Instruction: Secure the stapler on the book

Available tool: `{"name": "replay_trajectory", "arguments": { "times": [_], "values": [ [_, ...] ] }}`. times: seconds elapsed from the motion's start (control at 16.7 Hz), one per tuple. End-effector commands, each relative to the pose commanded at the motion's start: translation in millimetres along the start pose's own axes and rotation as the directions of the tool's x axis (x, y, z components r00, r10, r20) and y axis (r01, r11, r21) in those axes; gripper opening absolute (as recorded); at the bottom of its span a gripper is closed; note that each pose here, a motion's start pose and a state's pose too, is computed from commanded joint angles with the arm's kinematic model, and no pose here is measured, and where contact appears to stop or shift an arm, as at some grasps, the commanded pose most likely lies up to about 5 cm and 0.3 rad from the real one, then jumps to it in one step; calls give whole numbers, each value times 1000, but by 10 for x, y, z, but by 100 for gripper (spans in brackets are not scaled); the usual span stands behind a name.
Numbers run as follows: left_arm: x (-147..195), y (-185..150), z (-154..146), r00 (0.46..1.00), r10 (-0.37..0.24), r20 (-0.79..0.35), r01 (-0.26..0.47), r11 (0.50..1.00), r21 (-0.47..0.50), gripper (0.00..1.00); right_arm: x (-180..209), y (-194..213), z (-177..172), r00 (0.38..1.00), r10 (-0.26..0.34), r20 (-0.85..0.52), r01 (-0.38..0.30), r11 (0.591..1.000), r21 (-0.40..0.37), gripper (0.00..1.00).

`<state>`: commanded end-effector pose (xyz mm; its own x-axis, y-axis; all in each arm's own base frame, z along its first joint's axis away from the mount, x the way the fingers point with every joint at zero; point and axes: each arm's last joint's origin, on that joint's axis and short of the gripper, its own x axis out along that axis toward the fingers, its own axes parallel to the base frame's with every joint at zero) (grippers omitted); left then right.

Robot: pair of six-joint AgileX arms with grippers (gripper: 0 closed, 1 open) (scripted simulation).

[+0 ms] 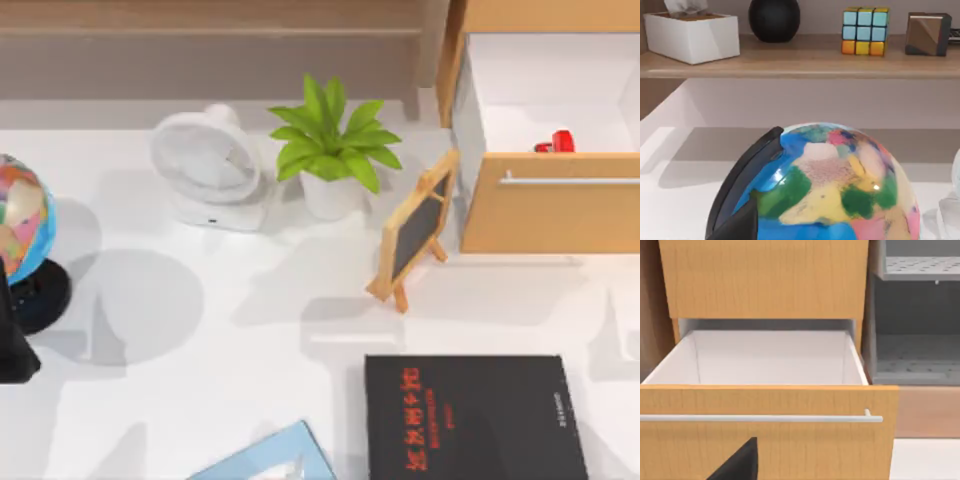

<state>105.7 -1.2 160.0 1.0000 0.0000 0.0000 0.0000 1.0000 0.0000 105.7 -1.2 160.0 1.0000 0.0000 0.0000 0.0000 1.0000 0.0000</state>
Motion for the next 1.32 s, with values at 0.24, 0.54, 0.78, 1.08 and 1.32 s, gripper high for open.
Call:
{"name": "replay_trajectory", "arguments": {
  "times": [0.24, 0.54, 0.78, 1.08, 1.32],
  "values": [
    [0, 0, 0, 1000, 0, 0, 0, 1000, 0, 100, 1, 5, 57, 1000, 7, -19, -7, 1000, -1, 100],
    [0, 0, 0, 1000, 0, 0, 0, 1000, 0, 100, 95, 43, 518, 983, 53, -176, -54, 999, 0, 100],
    [0, 0, 0, 1000, 0, 0, 0, 1000, 0, 100, 438, 107, 1055, 919, 96, -382, -95, 995, 20, 100],
    [0, 0, 0, 1000, 0, 0, 0, 1000, 0, 100, 1324, 261, 1543, 748, 119, -653, -112, 992, 53, 100],
    [0, 0, 0, 1000, 0, 0, 0, 1000, 0, 100, 2228, 436, 1514, 549, 102, -829, -97, 994, 58, 100]
  ]
}}
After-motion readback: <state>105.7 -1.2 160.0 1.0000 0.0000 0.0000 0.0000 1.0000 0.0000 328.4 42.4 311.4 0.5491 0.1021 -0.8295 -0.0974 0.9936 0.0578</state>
